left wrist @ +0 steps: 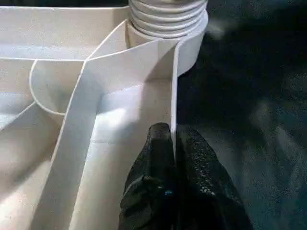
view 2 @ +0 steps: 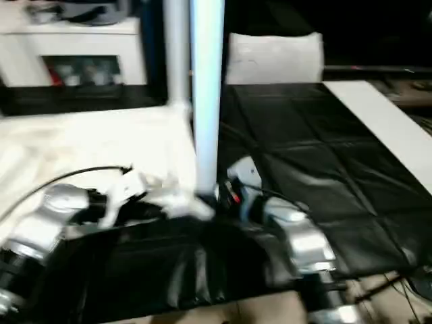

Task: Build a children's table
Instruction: Insert table leg to table base

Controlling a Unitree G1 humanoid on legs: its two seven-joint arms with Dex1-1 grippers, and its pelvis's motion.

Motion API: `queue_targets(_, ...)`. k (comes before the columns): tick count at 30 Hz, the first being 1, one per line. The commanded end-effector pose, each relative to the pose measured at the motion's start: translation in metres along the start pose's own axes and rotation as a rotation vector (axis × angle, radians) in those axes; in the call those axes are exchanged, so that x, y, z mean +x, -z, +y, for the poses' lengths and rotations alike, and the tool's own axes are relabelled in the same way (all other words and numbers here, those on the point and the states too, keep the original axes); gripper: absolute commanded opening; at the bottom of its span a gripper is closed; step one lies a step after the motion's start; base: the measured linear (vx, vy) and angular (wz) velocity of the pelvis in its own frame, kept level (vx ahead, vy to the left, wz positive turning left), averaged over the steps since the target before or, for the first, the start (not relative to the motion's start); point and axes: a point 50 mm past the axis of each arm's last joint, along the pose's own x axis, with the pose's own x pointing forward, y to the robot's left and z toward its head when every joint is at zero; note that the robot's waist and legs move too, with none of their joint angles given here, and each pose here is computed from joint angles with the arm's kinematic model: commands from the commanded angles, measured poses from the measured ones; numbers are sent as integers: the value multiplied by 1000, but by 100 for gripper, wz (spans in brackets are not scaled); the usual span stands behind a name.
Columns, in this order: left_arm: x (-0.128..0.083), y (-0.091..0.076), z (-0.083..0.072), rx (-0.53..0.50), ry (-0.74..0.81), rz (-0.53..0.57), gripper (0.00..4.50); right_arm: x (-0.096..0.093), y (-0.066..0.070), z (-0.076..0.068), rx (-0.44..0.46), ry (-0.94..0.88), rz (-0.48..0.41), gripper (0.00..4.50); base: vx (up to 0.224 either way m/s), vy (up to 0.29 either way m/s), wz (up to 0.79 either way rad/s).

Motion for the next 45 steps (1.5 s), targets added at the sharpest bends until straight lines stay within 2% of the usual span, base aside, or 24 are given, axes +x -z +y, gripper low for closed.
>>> queue_targets(1,17,-29,-6,-35,-102,-135,0,24,6,21,57,-1,46,238,0,0,0)
queue_targets(3,27,-41,-9,-74,-177,-167,0,37,3,22,109,102,50,238,0,0,0)
queue_targets(6,36,-53,-15,-70,-178,-190,0,45,-3,22,132,141,36,238,0,0,0)
queue_targets(7,37,-53,-16,-66,-177,-189,0,45,-4,22,136,137,31,273,0,0,0)
queue_targets(8,38,-55,-18,-53,-173,-183,0,46,-5,22,137,133,18,273,0,0,0)
queue_targets(9,38,-54,-18,-44,-168,-173,0,46,-6,22,135,132,12,294,0,0,0)
queue_targets(10,38,-54,-18,-31,-164,-164,0,45,-6,22,133,128,9,294,0,0,0)
queue_targets(11,36,-51,-17,-9,-163,-139,0,42,-5,21,127,129,8,317,0,0,0)
queue_targets(15,32,-45,-14,-3,-178,-99,0,38,-2,19,99,148,8,345,0,0,0)
queue_targets(18,23,-29,-7,41,-176,-32,0,23,1,11,75,155,-14,382,0,0,0)
queue_targets(26,8,-12,-4,90,-62,-3,0,-6,0,4,32,90,-55,447,0,0,0)
queue_targets(29,-5,-1,-2,162,79,44,0,-33,-3,-4,-18,-24,-64,447,0,0,0)
queue_targets(33,-11,2,1,228,182,66,0,-51,-5,-10,-56,-118,-33,447,0,0,0)
queue_targets(39,-11,-3,4,238,222,81,0,-53,-10,-8,-60,-172,-11,447,0,0,0)
queue_targets(45,-4,-2,-1,168,183,62,0,-39,-8,-3,-50,-79,-18,447,0,0,0)
